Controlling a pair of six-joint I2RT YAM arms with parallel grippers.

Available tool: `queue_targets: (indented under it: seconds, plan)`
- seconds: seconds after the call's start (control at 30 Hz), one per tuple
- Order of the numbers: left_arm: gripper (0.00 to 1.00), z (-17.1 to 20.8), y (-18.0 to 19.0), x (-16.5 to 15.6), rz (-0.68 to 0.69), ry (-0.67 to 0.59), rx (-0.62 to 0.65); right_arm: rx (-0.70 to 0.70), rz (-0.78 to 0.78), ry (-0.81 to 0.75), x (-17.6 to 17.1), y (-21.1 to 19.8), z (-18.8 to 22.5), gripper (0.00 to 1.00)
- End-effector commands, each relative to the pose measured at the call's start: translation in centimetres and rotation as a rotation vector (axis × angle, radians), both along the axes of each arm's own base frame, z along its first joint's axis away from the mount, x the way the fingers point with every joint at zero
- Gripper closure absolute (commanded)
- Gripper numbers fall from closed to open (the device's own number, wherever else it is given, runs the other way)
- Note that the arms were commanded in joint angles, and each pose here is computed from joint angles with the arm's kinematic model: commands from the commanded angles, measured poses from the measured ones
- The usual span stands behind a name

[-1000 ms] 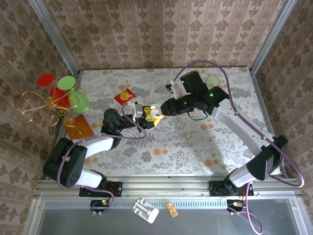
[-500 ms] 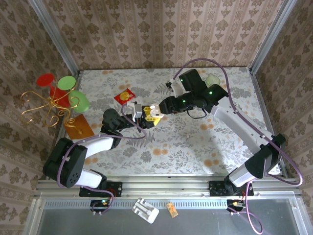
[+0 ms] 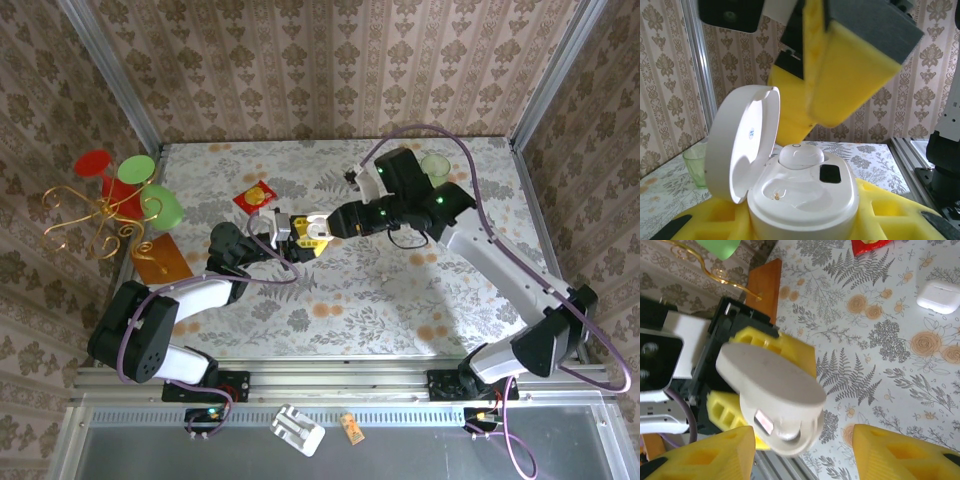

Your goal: Insert the wireless bluetooth earbuds into the charging case

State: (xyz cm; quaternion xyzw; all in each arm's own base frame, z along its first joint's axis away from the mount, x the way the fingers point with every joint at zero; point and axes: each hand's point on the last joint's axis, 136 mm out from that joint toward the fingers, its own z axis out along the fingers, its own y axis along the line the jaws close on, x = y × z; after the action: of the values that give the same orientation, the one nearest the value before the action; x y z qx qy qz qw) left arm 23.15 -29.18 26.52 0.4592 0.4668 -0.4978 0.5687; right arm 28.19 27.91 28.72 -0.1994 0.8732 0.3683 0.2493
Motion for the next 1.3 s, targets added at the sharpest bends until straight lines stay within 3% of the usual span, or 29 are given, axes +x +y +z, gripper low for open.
queue_targets:
  seconds: [0.0, 0.23, 0.33, 0.53, 0.8, 1.27]
  plan:
    - [0.8, 0.5, 0.3, 0.0, 0.015, -0.062, -0.018, 0.08, 0.014, -0.134, -1.3, -1.2, 3.3, 0.44]
    - [0.8, 0.9, 0.3, 0.1, 0.018, -0.068, -0.024, 0.001, -0.225, -0.096, -0.5, -6.5, 0.3, 0.39]
    - [0.8, 0.9, 0.3, 0.2, 0.018, -0.068, -0.024, -0.078, -0.415, 0.023, 0.4, -10.2, -3.5, 0.3]
    - [0.8, 1.0, 0.2, 0.1, 0.014, -0.072, -0.026, -0.265, -0.613, 0.229, 0.1, -15.1, -11.9, 0.33]
    - [0.8, 0.9, 0.3, 0.1, 0.015, -0.063, -0.026, -0.467, -0.601, 0.346, 0.4, -15.6, -20.0, 0.48]
    - [0.8, 1.4, 0.3, 0.0, 0.014, -0.064, -0.034, -0.429, -0.449, 0.351, 5.1, -11.0, -25.0, 0.51]
